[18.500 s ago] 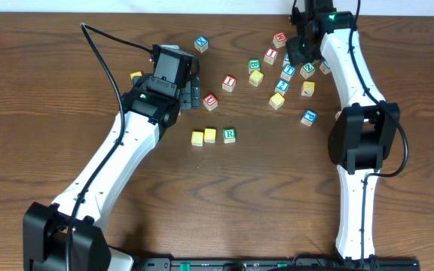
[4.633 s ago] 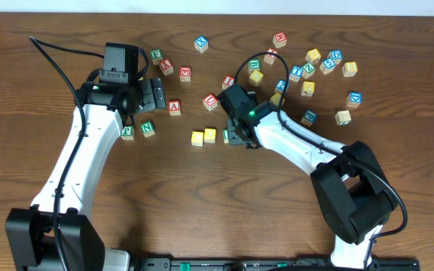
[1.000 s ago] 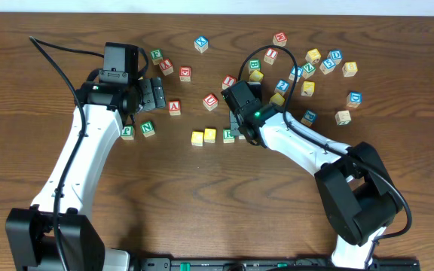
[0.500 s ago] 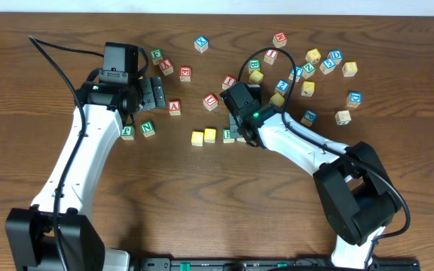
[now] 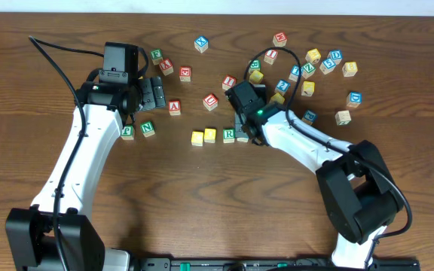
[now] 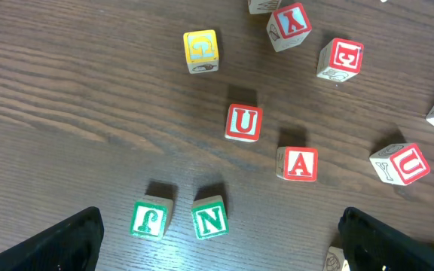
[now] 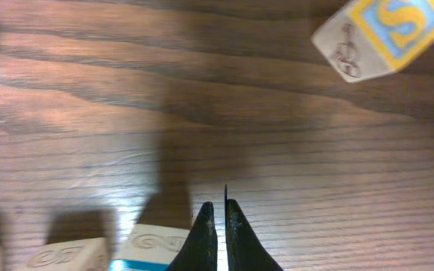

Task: Spell out CORL
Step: 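Open the right gripper and nudge the L block into line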

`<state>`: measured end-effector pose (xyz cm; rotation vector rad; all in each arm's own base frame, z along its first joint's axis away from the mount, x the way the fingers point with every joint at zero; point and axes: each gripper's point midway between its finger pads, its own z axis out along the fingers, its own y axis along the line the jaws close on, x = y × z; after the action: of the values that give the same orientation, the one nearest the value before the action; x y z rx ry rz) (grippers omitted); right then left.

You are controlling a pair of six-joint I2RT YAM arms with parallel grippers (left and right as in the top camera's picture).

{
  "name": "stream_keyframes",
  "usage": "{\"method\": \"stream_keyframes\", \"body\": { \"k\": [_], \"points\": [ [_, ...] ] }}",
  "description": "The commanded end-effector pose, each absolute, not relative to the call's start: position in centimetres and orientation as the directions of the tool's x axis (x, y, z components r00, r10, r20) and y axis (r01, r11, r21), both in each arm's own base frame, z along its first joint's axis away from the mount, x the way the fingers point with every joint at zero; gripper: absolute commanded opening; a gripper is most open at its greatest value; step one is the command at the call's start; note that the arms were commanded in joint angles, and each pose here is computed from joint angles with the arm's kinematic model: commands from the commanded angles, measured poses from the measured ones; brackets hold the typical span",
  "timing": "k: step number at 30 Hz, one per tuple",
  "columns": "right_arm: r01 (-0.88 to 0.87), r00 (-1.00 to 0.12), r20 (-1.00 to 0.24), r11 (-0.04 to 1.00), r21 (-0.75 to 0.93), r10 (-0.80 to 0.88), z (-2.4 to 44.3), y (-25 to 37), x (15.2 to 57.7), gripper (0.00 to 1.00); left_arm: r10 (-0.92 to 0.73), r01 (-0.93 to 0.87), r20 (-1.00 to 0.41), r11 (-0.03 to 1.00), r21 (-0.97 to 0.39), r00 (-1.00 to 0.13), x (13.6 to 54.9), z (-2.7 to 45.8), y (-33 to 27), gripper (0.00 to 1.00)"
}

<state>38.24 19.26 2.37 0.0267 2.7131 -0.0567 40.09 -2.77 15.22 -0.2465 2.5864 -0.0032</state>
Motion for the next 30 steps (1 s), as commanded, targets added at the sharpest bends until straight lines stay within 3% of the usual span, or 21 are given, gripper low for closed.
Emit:
{"method": "stream_keyframes", "body": {
  "k": [1,10,30],
  "points": [
    [0.073,-0.915,-0.402,0.996,-0.060,0.043,1.7,18.1,38.2,0.01,-0.164,-0.159,-0.535,0.986,-0.056,-0.829,40.1,16.2,-2.9,0.98],
    [0.105,-0.955,-0.286,0.993,-0.063,0.082,0.8,17.6,35.4,0.01,-0.164,-0.159,-0.535,0.986,-0.057,-0.829,40.1,16.2,-2.9,0.98],
    [0.011,-0.941,-0.338,0.999,0.037,0.023,1.3,22.4,35.6,0.01,-0.164,-0.159,-0.535,0.986,-0.056,-0.829,40.1,16.2,-2.9,0.98]
  ]
}}
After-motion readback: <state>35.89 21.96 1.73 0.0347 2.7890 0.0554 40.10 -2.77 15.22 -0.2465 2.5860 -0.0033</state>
